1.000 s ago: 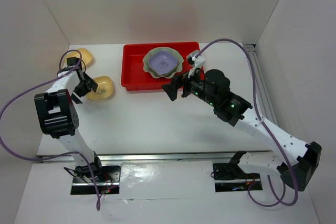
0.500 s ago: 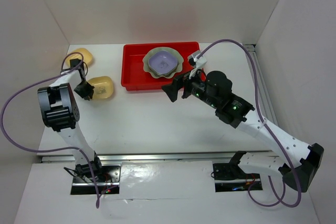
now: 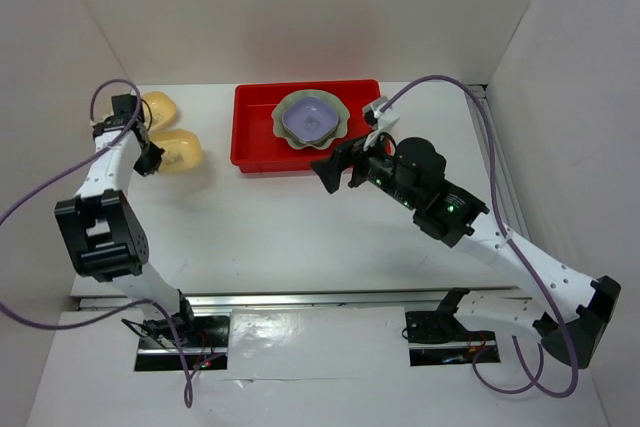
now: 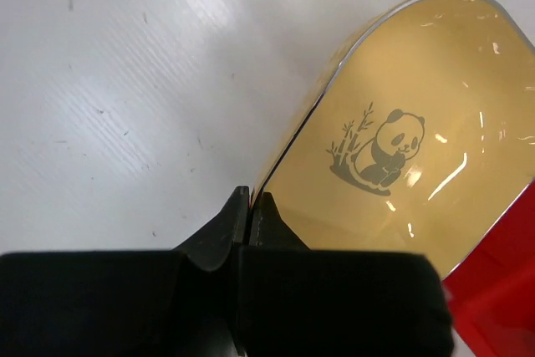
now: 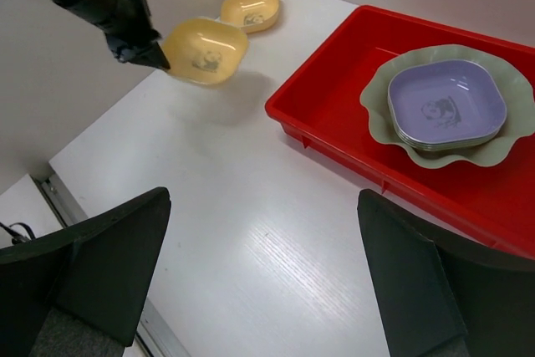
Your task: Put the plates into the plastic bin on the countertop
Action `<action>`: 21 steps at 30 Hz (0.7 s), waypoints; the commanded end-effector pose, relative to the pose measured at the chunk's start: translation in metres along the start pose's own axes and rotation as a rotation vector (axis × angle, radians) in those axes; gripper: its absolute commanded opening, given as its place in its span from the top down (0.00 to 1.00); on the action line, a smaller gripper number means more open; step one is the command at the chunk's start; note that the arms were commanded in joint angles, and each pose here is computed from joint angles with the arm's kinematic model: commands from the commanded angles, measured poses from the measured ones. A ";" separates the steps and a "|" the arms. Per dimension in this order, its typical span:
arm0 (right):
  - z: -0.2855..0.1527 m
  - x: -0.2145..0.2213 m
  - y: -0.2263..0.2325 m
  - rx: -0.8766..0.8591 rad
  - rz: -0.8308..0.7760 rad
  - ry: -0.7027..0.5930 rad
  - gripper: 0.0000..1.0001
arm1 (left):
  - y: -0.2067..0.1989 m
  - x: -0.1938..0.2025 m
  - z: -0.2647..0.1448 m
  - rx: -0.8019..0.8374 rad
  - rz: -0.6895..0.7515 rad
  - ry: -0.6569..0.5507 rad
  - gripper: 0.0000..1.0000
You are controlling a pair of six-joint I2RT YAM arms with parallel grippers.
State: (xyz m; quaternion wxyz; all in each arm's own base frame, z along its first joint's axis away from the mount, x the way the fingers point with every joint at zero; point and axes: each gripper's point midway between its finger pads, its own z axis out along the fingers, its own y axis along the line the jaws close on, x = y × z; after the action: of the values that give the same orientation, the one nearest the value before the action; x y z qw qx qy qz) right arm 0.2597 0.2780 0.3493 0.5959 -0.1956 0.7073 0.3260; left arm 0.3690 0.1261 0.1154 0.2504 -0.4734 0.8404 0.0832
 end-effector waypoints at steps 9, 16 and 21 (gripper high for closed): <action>-0.061 -0.052 -0.043 0.282 0.165 -0.229 0.00 | -0.112 -0.020 -0.144 0.454 0.031 -0.190 1.00; -0.095 -0.078 -0.048 0.298 0.245 -0.370 0.00 | -0.247 0.044 -0.186 0.833 0.244 -0.138 1.00; -0.096 -0.070 -0.044 0.269 0.287 -0.363 0.00 | -0.316 0.076 -0.142 0.796 0.374 -0.166 1.00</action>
State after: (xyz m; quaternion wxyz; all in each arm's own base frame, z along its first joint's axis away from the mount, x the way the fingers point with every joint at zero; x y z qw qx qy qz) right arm 0.2368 0.1721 0.4150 0.6853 0.0313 0.6510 0.3249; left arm 0.5209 -0.1345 0.2255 0.4248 -0.2058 0.8673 -0.1581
